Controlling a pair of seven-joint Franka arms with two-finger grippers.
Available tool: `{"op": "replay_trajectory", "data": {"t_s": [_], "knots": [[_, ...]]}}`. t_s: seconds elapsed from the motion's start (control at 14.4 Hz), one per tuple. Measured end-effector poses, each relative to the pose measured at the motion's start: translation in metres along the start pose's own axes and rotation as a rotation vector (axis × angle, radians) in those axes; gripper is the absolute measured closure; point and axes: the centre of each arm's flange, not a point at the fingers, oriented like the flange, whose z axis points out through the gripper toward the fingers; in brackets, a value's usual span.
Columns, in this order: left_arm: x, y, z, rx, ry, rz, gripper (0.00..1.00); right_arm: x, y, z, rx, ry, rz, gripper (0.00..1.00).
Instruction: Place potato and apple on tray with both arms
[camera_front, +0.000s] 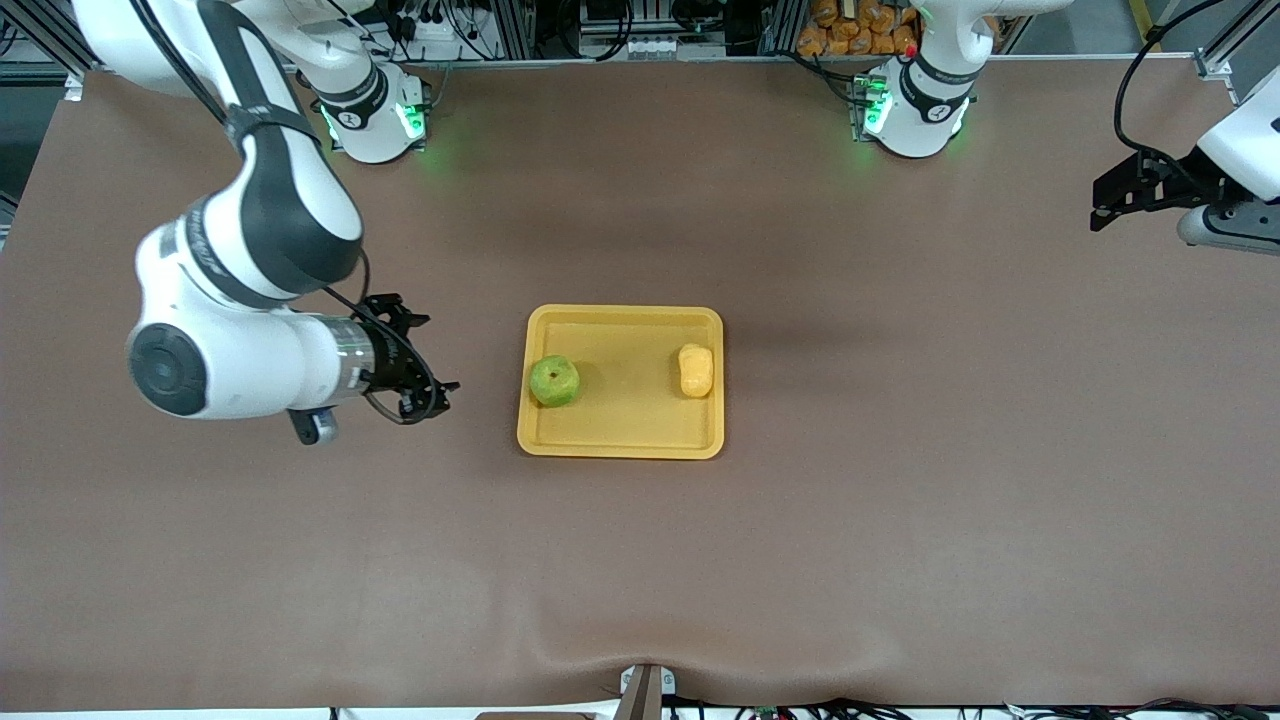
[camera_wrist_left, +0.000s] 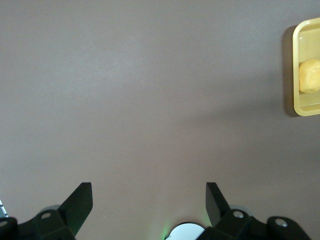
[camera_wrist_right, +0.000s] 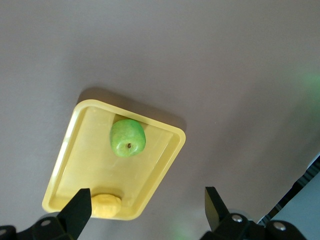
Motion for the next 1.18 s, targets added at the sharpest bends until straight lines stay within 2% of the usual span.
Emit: {"op": "replay_trajectory", "data": {"t_s": [0.14, 0.21, 0.35, 0.49, 0.62, 0.83, 1.11, 1.18], "knots": [[0.0, 0.0, 0.0, 0.0, 0.0, 0.0, 0.0, 0.004, 0.016, -0.021, -0.04, -0.014, -0.161, 0.0], [0.0, 0.0, 0.0, 0.0, 0.0, 0.0, 0.0, 0.006, 0.022, -0.031, -0.045, -0.018, -0.2, 0.0], [0.0, 0.0, 0.0, 0.0, -0.001, 0.0, 0.0, 0.012, 0.028, -0.053, -0.007, -0.001, -0.231, 0.0], [0.0, 0.0, 0.0, 0.0, -0.001, -0.001, 0.0, 0.016, 0.034, -0.081, 0.042, 0.043, -0.261, 0.0], [0.0, 0.0, 0.001, 0.0, -0.002, -0.012, 0.0, 0.027, 0.044, -0.1, 0.059, 0.06, -0.311, 0.0], [0.0, 0.0, 0.001, -0.001, -0.003, -0.032, 0.0, 0.055, 0.065, -0.126, 0.068, 0.057, -0.381, 0.0], [0.0, -0.001, 0.003, -0.001, -0.006, -0.035, 0.0, 0.036, 0.08, -0.158, 0.139, 0.084, -0.424, 0.0], [0.0, -0.001, 0.003, -0.001, -0.006, -0.036, 0.0, 0.032, 0.082, -0.161, 0.137, 0.102, -0.428, 0.0]]}}
